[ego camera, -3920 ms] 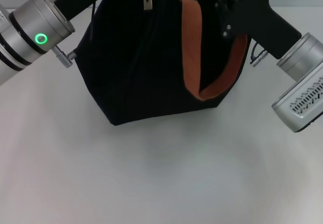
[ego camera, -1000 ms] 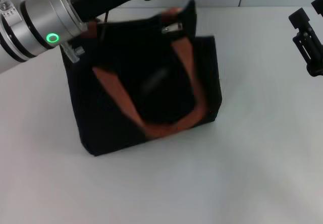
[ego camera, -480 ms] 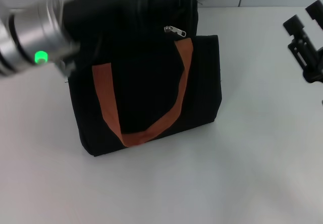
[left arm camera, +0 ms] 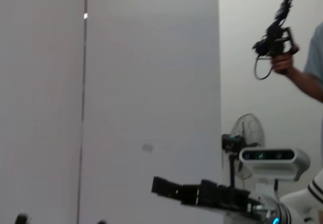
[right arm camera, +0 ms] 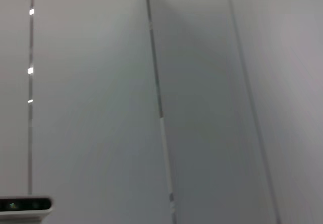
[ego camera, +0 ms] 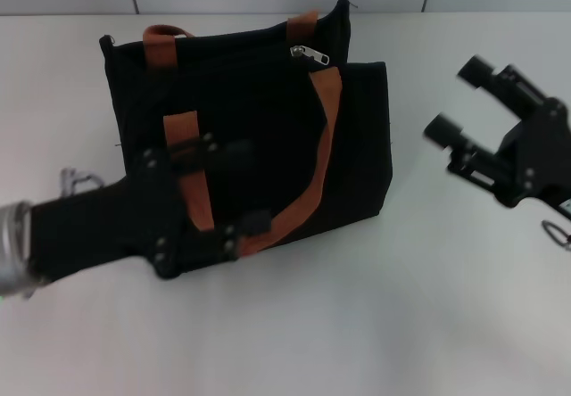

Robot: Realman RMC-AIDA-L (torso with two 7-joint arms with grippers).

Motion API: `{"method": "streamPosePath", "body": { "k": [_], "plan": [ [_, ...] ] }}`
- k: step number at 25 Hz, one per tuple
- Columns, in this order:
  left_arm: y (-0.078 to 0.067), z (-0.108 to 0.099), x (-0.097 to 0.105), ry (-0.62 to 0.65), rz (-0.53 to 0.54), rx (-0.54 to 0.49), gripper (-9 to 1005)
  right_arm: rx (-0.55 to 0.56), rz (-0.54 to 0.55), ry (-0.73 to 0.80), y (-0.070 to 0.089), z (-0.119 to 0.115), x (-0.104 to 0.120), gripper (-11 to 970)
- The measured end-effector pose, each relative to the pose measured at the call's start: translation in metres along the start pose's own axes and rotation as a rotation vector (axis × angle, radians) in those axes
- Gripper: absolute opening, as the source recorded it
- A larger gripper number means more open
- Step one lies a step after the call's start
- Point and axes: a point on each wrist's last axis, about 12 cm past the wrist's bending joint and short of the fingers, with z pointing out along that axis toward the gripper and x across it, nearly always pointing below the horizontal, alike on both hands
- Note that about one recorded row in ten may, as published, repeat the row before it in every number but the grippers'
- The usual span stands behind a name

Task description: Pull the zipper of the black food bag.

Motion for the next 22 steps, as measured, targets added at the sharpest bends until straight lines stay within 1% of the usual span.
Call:
{"method": "streamPosePath", "body": {
  "k": [1,2,3,5,6,7,8,10,12,15,22],
  "plan": [
    [-0.014,-0.021,0.01,0.025,-0.01,-0.059,709,-0.029,0.01,0.018,0.001,0.003,0.001,769],
    [-0.02,-0.029,0.014,0.032,-0.007,-0.083,709,-0.096,0.032,0.063,0.004,0.009,0.005,778],
    [-0.02,-0.029,0.014,0.032,-0.007,-0.083,709,-0.096,0.032,0.063,0.004,0.009,0.005,786],
    [-0.03,-0.038,0.02,0.04,0.0,-0.112,709,-0.167,0.065,0.124,0.006,0.016,0.009,802],
    [-0.034,-0.041,0.023,0.043,0.005,-0.126,709,-0.206,0.083,0.163,0.007,0.02,0.012,810],
    [-0.04,-0.046,0.027,0.043,0.006,-0.15,709,-0.279,0.106,0.239,0.009,0.026,0.016,818],
    [-0.04,-0.046,0.027,0.043,0.006,-0.15,709,-0.279,0.106,0.239,0.009,0.026,0.016,827],
    [-0.042,-0.048,0.03,0.04,0.0,-0.164,709,-0.325,0.113,0.293,0.011,0.03,0.021,843],
    [-0.042,-0.046,0.033,0.044,-0.017,-0.159,709,-0.344,0.116,0.339,0.012,0.032,0.027,843],
    [-0.042,-0.044,0.034,0.055,-0.023,-0.15,709,-0.345,0.12,0.348,0.013,0.033,0.029,843],
    [-0.042,-0.03,0.044,0.109,-0.028,-0.104,709,-0.335,0.141,0.354,0.017,0.029,0.033,843]
  ]
}}
